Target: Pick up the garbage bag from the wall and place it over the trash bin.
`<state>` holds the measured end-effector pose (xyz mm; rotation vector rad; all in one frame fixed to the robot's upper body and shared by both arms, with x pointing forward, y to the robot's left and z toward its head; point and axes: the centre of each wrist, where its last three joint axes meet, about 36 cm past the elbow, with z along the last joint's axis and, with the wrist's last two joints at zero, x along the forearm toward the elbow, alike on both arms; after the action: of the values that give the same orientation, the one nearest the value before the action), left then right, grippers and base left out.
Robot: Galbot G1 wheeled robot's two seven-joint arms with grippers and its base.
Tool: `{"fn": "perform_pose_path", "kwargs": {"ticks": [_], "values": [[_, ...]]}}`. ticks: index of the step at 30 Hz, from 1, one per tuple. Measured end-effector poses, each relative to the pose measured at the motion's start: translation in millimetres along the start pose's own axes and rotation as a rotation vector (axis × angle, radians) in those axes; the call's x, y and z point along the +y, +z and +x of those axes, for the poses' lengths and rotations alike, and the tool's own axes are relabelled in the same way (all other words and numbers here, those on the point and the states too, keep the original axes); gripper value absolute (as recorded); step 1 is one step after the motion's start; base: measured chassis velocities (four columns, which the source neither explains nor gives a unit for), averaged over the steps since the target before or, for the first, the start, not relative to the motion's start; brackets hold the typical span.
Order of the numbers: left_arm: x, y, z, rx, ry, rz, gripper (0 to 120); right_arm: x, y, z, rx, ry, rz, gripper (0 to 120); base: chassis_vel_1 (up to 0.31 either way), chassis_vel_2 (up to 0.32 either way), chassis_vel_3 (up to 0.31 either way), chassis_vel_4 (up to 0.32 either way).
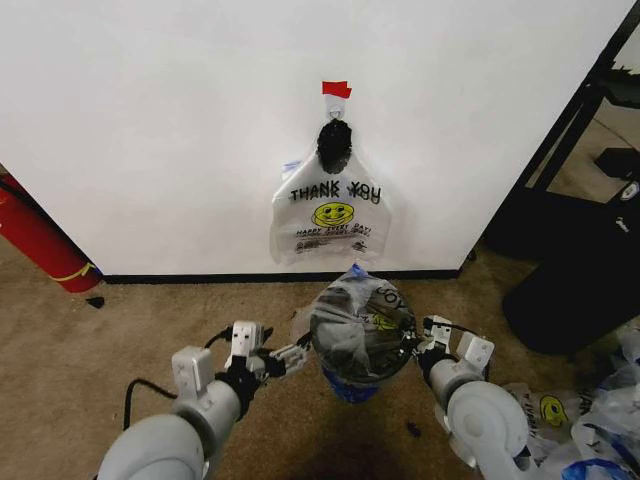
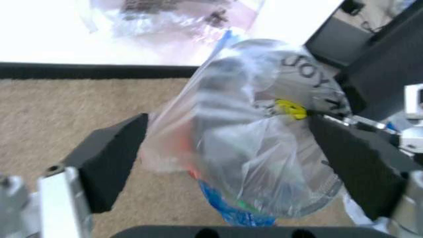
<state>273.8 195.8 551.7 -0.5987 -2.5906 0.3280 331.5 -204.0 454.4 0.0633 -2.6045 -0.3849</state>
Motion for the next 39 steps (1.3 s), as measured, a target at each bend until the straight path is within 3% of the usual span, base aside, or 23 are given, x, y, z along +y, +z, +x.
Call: {"fn": "perform_pose_path", "kwargs": {"ticks": [5, 7, 10, 16, 22, 27, 33, 39], "values": [[7, -28, -15, -0.018, 0.073, 0.014, 100, -14, 8, 1, -0.137, -0.114, 0.199, 0, 0.0, 0.0, 0.0, 0.0], [8, -29, -16, -0.019, 0.075, 0.015, 100, -15, 8, 1, -0.142, -0.12, 0.205, 0, 0.0, 0.0, 0.0, 0.0], [16, -51, -31, -0.036, 0.078, 0.029, 100, -21, 10, -2, -0.189, -0.178, 0.256, 0, 0.0, 0.0, 0.0, 0.0], [28, -62, -47, -0.026, 0.052, 0.057, 98, -28, 16, -9, -0.185, -0.212, 0.207, 0, 0.0, 0.0, 0.0, 0.0], [47, -80, -66, 0.022, 0.043, 0.108, 98, -39, 22, -21, -0.264, -0.286, 0.199, 0, 0.0, 0.0, 0.0, 0.0], [67, -113, -89, 0.057, 0.076, 0.175, 97, -55, 32, -29, -0.363, -0.383, 0.238, 0, 0.0, 0.0, 0.0, 0.0], [79, -123, -107, 0.077, 0.071, 0.206, 94, -58, 36, -31, -0.403, -0.447, 0.272, 0, 0.0, 0.0, 0.0, 0.0], [78, -122, -113, 0.087, 0.094, 0.222, 93, -56, 40, -31, -0.405, -0.447, 0.301, 0, 0.0, 0.0, 0.0, 0.0]]}}
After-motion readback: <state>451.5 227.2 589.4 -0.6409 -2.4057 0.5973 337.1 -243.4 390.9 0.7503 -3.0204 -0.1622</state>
